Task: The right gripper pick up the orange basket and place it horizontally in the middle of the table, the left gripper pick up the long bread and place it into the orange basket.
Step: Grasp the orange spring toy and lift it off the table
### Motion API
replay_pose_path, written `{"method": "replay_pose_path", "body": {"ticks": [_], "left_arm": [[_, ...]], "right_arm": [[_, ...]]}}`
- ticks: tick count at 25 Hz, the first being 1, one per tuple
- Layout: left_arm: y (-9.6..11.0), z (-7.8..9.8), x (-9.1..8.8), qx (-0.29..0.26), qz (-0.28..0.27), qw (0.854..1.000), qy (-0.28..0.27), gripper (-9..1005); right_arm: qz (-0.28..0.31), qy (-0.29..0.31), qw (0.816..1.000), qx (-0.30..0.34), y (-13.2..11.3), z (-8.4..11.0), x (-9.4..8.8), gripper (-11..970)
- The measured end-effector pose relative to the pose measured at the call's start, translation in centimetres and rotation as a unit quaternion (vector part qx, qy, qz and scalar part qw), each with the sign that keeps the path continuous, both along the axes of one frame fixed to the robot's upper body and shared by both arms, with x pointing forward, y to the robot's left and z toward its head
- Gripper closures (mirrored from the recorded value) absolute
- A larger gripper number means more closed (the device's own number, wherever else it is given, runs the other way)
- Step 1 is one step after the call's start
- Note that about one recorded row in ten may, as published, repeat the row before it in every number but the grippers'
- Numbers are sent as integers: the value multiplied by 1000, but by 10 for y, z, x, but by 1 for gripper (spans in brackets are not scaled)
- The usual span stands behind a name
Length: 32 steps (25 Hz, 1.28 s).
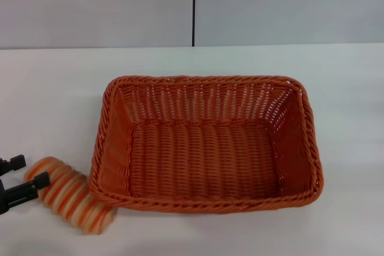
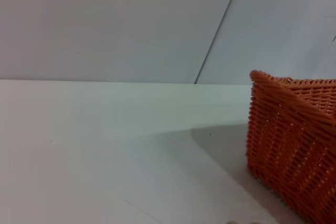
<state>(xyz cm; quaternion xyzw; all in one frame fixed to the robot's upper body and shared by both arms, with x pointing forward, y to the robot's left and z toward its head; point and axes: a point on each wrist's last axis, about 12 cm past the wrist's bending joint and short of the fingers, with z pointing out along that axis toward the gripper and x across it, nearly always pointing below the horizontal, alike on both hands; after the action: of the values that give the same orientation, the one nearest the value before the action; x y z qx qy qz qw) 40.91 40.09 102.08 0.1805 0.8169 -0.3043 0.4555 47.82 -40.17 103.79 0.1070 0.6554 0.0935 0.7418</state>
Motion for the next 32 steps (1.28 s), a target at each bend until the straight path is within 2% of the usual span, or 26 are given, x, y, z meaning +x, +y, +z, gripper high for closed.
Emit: {"method": "replay_pose_path", "body": {"ticks": [24,25,32], "left_arm": [[-3,-4,-2,3,-3,1000,11,218],[-3,-5,-3,4,1,1000,11,435],[-3,-5,-3,6,3,1000,10,542]], "right_arm": [[-4,-4,1000,12,-1,-1,-5,458],[-4,-4,1000,14,-1,-1,-5,458],[-11,-3,1000,17,-3,-2,-8,458]]}}
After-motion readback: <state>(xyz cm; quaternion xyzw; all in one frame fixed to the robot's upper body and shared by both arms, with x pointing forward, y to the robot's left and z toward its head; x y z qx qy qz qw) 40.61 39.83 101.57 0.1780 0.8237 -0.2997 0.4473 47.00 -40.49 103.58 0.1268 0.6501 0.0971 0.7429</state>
